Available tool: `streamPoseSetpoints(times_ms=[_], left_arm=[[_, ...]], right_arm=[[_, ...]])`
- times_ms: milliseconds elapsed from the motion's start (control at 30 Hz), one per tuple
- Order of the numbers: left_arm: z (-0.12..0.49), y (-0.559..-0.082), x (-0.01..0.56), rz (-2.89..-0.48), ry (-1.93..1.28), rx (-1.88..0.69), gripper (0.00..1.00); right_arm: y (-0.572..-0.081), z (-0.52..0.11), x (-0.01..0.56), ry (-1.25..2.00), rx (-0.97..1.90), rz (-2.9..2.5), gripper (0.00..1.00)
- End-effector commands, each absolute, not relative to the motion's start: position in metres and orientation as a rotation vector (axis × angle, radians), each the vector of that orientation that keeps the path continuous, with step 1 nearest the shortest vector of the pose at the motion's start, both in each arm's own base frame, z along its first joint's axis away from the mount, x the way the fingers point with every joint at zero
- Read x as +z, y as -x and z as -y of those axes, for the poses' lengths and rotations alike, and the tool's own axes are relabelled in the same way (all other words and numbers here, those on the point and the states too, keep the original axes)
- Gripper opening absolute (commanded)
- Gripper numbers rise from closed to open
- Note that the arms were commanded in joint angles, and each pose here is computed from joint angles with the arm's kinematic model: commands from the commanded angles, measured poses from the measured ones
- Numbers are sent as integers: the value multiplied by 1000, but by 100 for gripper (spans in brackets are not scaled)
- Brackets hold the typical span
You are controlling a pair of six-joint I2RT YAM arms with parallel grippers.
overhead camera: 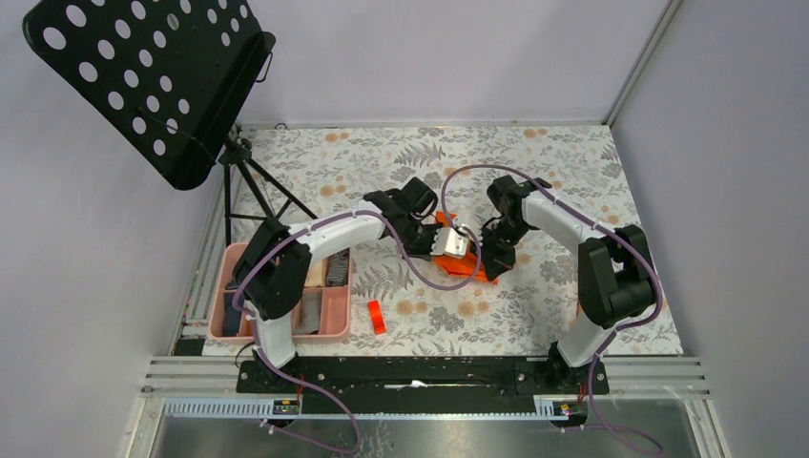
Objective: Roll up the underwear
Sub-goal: Fold the underwear at the center of the board.
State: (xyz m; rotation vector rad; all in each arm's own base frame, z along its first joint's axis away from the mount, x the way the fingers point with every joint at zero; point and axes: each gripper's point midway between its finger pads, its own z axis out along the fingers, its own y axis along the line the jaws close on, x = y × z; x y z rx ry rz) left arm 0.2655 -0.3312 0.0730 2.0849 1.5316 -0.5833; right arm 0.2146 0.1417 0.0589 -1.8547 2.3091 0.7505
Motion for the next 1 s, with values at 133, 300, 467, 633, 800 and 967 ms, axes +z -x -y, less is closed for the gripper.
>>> streamPoseSetpoints(times_ms=[133, 300, 467, 633, 800, 967], left_arm=[[339, -307, 91, -1539, -2009, -559, 0], [360, -351, 106, -1496, -1901, -479, 0], [381, -384, 111, -1476, -1870, -441, 0], [386, -404, 94, -1499, -1877, -399, 0], [392, -420, 90, -1534, -1818, -395, 0], [401, -435, 89, -1553, -1768, -383, 0]], right_arm=[[-230, -142, 97, 1662, 930, -2324, 0], [-242, -135, 97, 1579, 964, -2352, 0], [-253, -126, 93, 1494, 988, -2390, 0], [-271, -114, 85, 1398, 996, -2438, 0], [-292, -105, 75, 1292, 1030, -2483, 0], [-304, -103, 72, 1258, 1051, -2509, 0]])
